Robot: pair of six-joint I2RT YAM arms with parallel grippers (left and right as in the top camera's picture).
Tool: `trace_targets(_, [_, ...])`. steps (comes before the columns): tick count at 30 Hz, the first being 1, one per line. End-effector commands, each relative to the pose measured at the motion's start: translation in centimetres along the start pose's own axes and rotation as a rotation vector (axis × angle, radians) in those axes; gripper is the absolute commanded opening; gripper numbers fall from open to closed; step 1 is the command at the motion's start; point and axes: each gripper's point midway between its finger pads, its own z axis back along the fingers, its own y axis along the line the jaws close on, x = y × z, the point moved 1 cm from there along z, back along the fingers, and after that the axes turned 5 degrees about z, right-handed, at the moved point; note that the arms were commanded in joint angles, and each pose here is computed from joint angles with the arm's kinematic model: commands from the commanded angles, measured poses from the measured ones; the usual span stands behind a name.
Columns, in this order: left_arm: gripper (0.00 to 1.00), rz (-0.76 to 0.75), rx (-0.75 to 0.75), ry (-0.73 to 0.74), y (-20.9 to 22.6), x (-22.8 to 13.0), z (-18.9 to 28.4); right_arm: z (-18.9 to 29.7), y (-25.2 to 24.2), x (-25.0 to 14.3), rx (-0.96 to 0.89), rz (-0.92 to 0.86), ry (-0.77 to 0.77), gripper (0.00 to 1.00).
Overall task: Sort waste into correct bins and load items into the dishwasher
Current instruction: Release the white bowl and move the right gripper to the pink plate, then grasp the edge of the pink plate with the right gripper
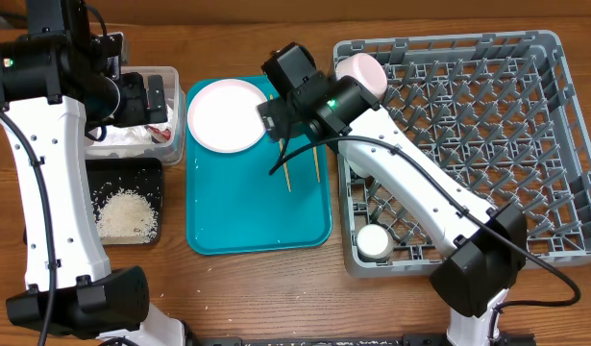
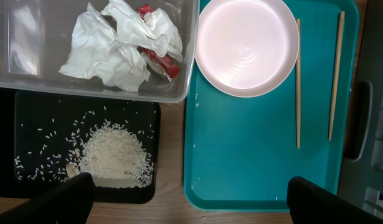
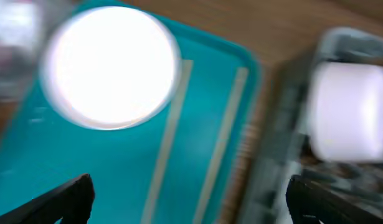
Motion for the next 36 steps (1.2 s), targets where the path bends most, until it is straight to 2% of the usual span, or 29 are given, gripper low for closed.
trace_targets(1, [1.00, -0.017, -0.015, -0.039, -0.3, 0.2, 1.2, 2.1, 3.3, 1.6, 0.217, -0.033, -0.055, 1.00])
trace_targets(10, [1.00, -0.017, -0.015, -0.039, -0.3, 0.2, 1.2, 0.8, 3.3, 0.8, 0.208, -0.113, -0.011, 0.99])
trace_targets(16, [1.00, -0.017, -0.015, -0.039, -0.3, 0.2, 1.2, -1.0, 1.6, -0.9, 0.173, -0.273, 0.084, 0.98])
trace_targets(20, [1.00, -0.017, -0.015, -0.039, -0.3, 0.2, 1.2, -1.0, 1.4, -1.0, 0.210, -0.307, 0.103, 0.96])
trace_targets(24, [1.00, -0.017, -0.015, -0.039, -0.3, 0.2, 1.2, -1.2, 1.5, -0.4, 0.215, -0.308, 0.073, 0.90])
trace_targets(28, [1.00, -0.017, -0.015, -0.039, -0.3, 0.2, 1.2, -2.8, 1.7, 1.1, 0.219, -0.317, 0.016, 0.76])
trace_targets(36, [1.00, -0.017, -0.015, -0.039, -0.3, 0.2, 1.2, -9.4, 2.4, 0.4, 0.186, -0.543, 0.049, 0.58])
